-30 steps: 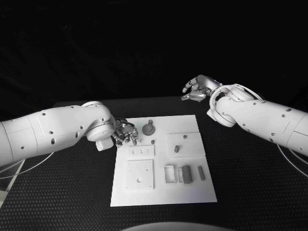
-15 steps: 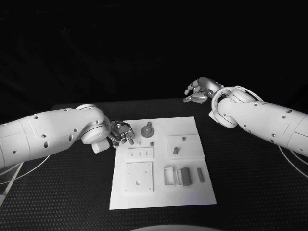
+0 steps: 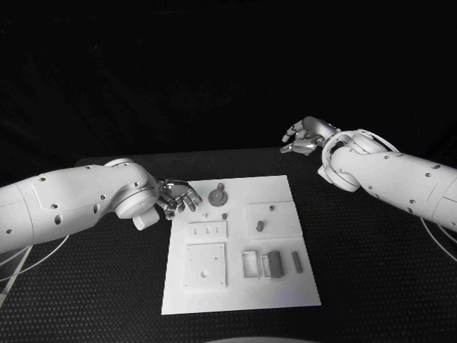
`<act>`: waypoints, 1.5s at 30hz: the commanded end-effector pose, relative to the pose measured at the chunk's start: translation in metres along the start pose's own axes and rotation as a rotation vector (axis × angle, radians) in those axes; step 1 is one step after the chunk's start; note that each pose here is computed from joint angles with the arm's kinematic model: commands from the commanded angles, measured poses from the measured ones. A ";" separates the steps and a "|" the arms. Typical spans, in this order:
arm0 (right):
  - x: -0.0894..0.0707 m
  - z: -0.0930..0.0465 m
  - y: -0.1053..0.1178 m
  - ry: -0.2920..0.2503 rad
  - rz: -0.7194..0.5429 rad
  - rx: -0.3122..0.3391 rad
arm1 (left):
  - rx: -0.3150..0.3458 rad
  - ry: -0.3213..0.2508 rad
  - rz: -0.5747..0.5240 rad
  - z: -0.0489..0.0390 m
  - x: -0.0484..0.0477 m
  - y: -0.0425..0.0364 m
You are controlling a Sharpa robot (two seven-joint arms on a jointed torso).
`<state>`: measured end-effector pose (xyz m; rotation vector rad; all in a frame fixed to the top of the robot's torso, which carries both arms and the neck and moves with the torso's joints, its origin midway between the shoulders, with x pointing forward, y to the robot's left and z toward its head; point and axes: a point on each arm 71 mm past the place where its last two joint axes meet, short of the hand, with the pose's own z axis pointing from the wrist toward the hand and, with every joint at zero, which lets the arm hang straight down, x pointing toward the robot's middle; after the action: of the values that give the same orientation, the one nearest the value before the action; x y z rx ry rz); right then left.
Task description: Assemble the parts on the task board
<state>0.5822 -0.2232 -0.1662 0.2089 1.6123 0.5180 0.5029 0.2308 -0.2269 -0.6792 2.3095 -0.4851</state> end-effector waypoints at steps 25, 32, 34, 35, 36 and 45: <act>-0.054 -0.010 -0.140 -0.080 -0.083 0.290 | 0.310 -0.152 -0.406 -0.0149 -0.0235 -0.0028; -0.064 -0.019 -0.165 -0.113 -0.086 0.353 | 0.355 -0.151 -0.434 -0.0160 -0.0248 -0.0049; -0.066 -0.021 -0.172 -0.105 -0.083 0.377 | 0.365 -0.153 -0.441 -0.0162 -0.0255 -0.0052; -0.068 -0.023 -0.176 -0.105 -0.082 0.386 | 0.369 -0.152 -0.445 -0.0163 -0.0257 -0.0052; -0.069 -0.024 -0.179 -0.106 -0.082 0.392 | 0.372 -0.150 -0.447 -0.0164 -0.0258 -0.0051; -0.076 -0.043 -0.210 -0.119 -0.060 0.459 | 0.394 -0.149 -0.462 -0.0184 -0.0285 -0.0023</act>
<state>0.5860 -0.4473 -0.1892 0.5064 1.5839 0.0556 0.5086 0.2502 -0.2018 -1.0087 1.8661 -0.9798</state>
